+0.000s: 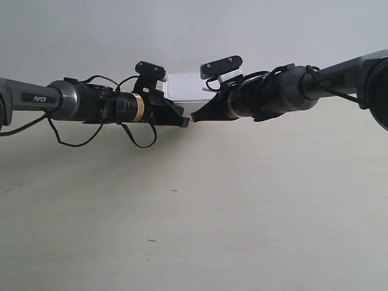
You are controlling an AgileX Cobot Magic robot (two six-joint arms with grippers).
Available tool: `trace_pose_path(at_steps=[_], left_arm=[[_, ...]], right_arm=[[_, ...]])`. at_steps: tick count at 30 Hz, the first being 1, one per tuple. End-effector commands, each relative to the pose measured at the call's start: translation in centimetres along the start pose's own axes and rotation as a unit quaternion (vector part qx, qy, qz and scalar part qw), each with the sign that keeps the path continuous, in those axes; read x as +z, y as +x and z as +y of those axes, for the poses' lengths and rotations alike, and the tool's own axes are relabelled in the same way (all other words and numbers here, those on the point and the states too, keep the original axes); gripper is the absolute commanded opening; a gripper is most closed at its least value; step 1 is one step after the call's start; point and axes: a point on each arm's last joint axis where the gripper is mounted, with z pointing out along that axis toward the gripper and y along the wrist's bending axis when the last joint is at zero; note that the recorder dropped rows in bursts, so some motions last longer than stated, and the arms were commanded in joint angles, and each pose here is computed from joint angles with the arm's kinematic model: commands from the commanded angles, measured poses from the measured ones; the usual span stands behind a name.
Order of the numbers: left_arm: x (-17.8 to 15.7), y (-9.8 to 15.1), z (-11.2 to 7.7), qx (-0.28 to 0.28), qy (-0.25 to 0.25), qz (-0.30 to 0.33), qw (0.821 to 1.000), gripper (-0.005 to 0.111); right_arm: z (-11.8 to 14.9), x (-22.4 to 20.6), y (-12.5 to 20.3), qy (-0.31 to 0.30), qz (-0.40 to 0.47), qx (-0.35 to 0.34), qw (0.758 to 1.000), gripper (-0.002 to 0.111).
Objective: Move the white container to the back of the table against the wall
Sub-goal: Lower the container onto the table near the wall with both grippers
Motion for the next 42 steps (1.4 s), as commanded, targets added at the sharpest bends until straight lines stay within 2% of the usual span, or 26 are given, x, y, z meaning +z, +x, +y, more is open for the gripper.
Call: trace_pose_path(at_steps=[1, 13, 15, 18, 24, 34, 42], left_arm=[[0.0, -0.5, 0.2, -0.002, -0.004, -0.007, 1.0, 0.0], [0.0, -1.0, 0.3, 0.02, -0.007, -0.015, 1.0, 0.0], [0.0, -1.0, 0.4, 0.033, -0.008, -0.015, 0.999, 0.0], [-0.2, -0.8, 1.2, 0.034, -0.008, -0.016, 0.999, 0.0], [-0.5, 0.0, 2.3, 0.043, 0.022, -0.02, 0.999, 0.0], [-0.6, 0.2, 2.5, 0.07, 0.02, -0.018, 0.997, 0.0], [-0.7, 0.2, 2.9, 0.07, 0.016, -0.017, 0.997, 0.0]], right_arm=[[-0.3, 0.4, -0.5, 0.003, -0.009, -0.006, 1.0, 0.0], [-0.1, 1.3, -0.3, -0.001, -0.011, -0.017, 1.0, 0.0], [-0.1, 1.4, -0.4, 0.0, -0.012, -0.036, 0.999, 0.0], [0.1, 1.8, -0.2, -0.007, -0.012, -0.053, 0.999, 0.0], [0.3, 2.5, -0.1, -0.018, -0.013, -0.094, 0.995, 0.0], [0.3, 2.5, -1.2, -0.019, -0.03, -0.103, 0.994, 0.0], [1.1, 3.3, -1.1, -0.054, -0.036, -0.129, 0.99, 0.0]])
